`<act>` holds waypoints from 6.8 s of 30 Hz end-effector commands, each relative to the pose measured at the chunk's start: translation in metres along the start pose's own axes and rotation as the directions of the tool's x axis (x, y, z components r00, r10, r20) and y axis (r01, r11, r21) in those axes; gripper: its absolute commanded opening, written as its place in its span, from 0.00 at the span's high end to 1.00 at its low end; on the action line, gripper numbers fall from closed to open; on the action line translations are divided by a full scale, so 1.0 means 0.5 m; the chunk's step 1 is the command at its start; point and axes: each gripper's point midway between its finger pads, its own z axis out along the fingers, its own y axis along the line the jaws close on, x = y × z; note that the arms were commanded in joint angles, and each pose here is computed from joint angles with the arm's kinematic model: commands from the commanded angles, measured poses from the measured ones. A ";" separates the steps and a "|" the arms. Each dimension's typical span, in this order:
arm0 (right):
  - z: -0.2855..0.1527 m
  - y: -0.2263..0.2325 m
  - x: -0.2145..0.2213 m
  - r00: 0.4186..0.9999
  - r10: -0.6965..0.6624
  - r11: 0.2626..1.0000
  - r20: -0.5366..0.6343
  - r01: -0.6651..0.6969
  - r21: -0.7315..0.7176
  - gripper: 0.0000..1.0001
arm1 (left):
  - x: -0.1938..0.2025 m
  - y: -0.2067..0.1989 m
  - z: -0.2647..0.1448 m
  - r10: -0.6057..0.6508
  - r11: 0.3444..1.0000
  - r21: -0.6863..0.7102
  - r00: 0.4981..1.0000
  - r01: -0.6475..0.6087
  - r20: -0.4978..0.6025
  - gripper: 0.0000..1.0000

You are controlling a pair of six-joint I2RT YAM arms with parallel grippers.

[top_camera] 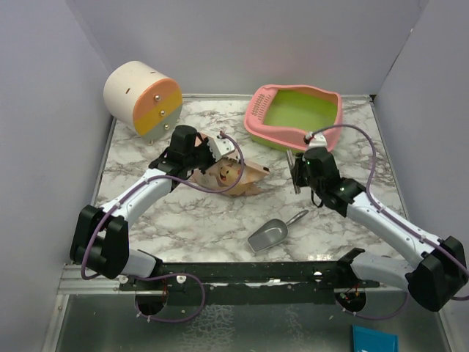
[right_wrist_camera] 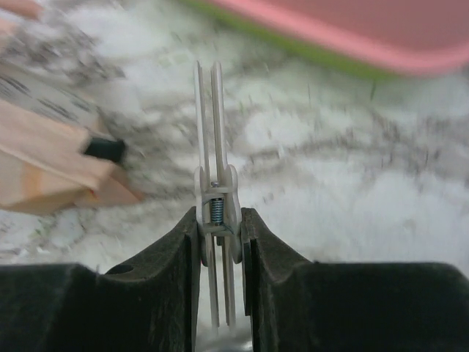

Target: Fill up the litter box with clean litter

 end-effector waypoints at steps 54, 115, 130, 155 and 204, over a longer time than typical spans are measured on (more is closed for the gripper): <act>-0.057 -0.092 -0.014 0.960 0.279 0.882 0.009 -0.253 -0.398 0.53 | -0.043 0.243 -0.020 -0.942 0.337 0.293 0.321 0.895 0.101 0.44; -0.044 -0.052 -0.021 0.986 0.160 0.848 -0.037 -0.156 -0.507 0.57 | 0.020 0.196 0.024 -0.755 0.640 -0.073 0.608 0.765 -0.245 0.74; -0.045 -0.026 -0.052 0.985 0.162 0.796 -0.058 -0.165 -0.583 0.64 | -0.127 0.200 -0.040 -0.576 0.813 0.057 0.787 0.579 0.222 1.00; 0.053 0.130 -0.104 0.982 -0.056 0.613 -0.180 -0.109 -0.783 0.52 | -0.233 0.146 -0.255 0.072 0.955 -0.255 0.714 0.152 0.697 1.00; 0.138 0.314 -0.077 0.979 -0.190 0.349 0.077 0.140 -0.927 0.52 | -0.354 0.253 -0.317 0.213 0.948 -0.294 0.441 0.123 0.872 1.00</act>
